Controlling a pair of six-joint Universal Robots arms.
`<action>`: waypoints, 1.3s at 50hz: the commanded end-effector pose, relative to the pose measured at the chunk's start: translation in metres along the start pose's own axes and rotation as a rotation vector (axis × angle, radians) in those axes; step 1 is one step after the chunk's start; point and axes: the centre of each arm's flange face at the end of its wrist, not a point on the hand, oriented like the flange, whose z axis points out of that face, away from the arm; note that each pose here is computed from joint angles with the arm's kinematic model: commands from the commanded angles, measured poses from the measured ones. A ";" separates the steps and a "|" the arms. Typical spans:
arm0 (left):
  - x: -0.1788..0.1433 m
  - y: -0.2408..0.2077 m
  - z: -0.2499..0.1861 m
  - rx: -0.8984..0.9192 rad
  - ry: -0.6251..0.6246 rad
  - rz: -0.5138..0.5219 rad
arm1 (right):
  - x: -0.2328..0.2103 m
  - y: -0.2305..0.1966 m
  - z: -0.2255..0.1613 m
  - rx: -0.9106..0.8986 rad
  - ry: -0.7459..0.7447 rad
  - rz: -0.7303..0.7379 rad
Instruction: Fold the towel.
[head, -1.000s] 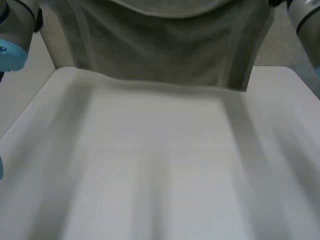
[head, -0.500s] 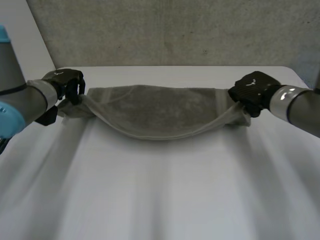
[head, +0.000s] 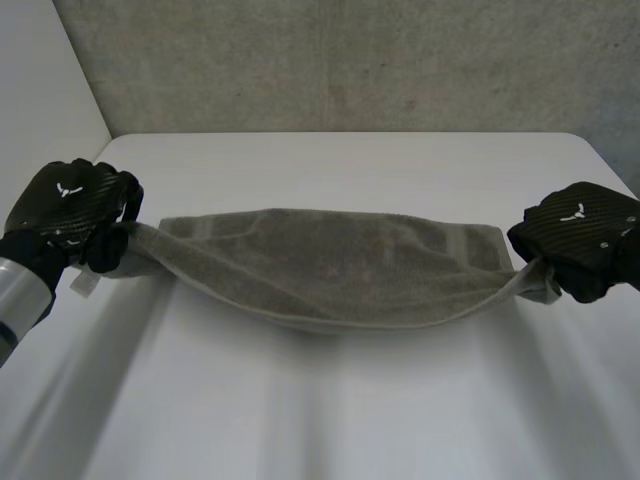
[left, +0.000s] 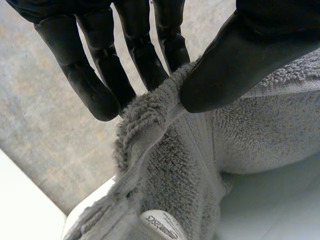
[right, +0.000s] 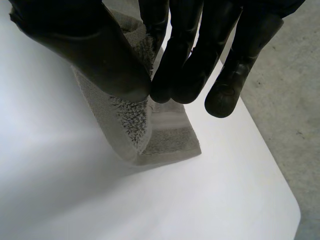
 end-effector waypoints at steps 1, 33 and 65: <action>0.001 -0.012 -0.011 0.051 0.027 0.017 | 0.024 0.006 -0.006 0.013 0.012 0.054; 0.001 0.081 0.147 -0.203 0.030 0.224 | 0.045 0.053 0.162 -0.051 0.167 0.196; 0.020 0.092 0.186 -0.222 0.018 0.245 | 0.014 0.016 0.155 0.013 0.220 0.215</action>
